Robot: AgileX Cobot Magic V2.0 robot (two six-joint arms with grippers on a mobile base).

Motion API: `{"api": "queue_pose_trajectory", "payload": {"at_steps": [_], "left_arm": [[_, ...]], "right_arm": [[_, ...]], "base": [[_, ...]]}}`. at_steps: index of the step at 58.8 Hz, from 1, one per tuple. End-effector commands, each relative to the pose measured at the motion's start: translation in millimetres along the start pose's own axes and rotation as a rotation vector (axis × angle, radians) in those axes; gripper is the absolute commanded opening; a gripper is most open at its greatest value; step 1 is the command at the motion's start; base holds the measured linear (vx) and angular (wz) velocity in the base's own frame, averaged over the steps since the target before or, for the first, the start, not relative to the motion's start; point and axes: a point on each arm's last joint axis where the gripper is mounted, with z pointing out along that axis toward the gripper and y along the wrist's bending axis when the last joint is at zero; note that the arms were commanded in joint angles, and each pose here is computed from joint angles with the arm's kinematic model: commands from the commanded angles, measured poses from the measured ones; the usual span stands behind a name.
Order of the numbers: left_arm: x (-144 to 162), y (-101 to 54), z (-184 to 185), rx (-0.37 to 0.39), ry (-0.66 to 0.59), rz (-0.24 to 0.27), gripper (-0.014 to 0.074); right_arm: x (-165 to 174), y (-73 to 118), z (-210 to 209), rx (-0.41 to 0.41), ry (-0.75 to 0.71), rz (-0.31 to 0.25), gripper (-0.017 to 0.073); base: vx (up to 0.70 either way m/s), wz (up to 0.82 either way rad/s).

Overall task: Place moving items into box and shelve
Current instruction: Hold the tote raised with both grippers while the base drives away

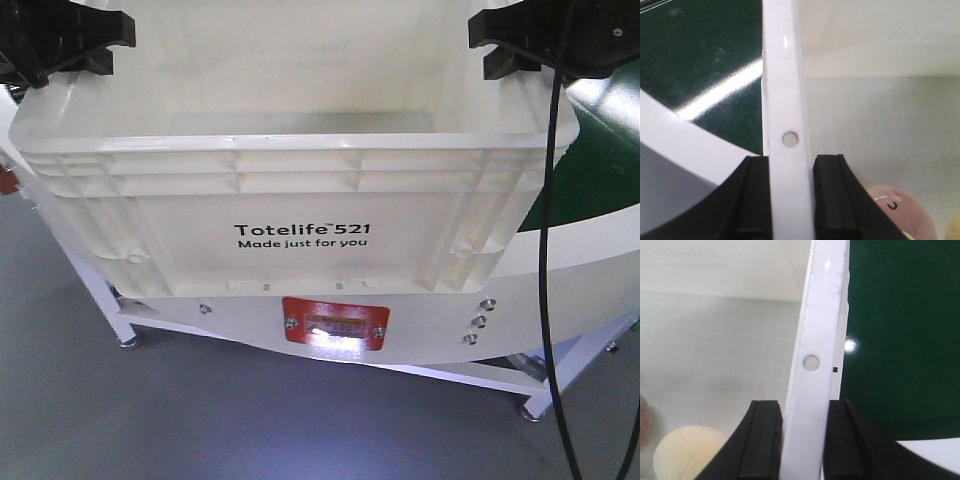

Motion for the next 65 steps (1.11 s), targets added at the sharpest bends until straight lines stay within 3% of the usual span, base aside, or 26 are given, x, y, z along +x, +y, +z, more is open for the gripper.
{"api": "queue_pose_trajectory", "payload": {"at_steps": [1,65], "left_arm": [[-24.3,-1.7,-30.7,0.031,-0.236,0.025,-0.0022],[-24.0,-1.6,-30.7,0.029,-0.232,0.025,-0.0022]], "right_arm": [[-19.6,1.7,-33.2,-0.023,-0.216,-0.002,-0.0013],[-19.6,1.7,-33.6,-0.023,-0.217,-0.002,-0.0013]], "base": [[-0.15,0.41],[-0.14,0.56]]}}
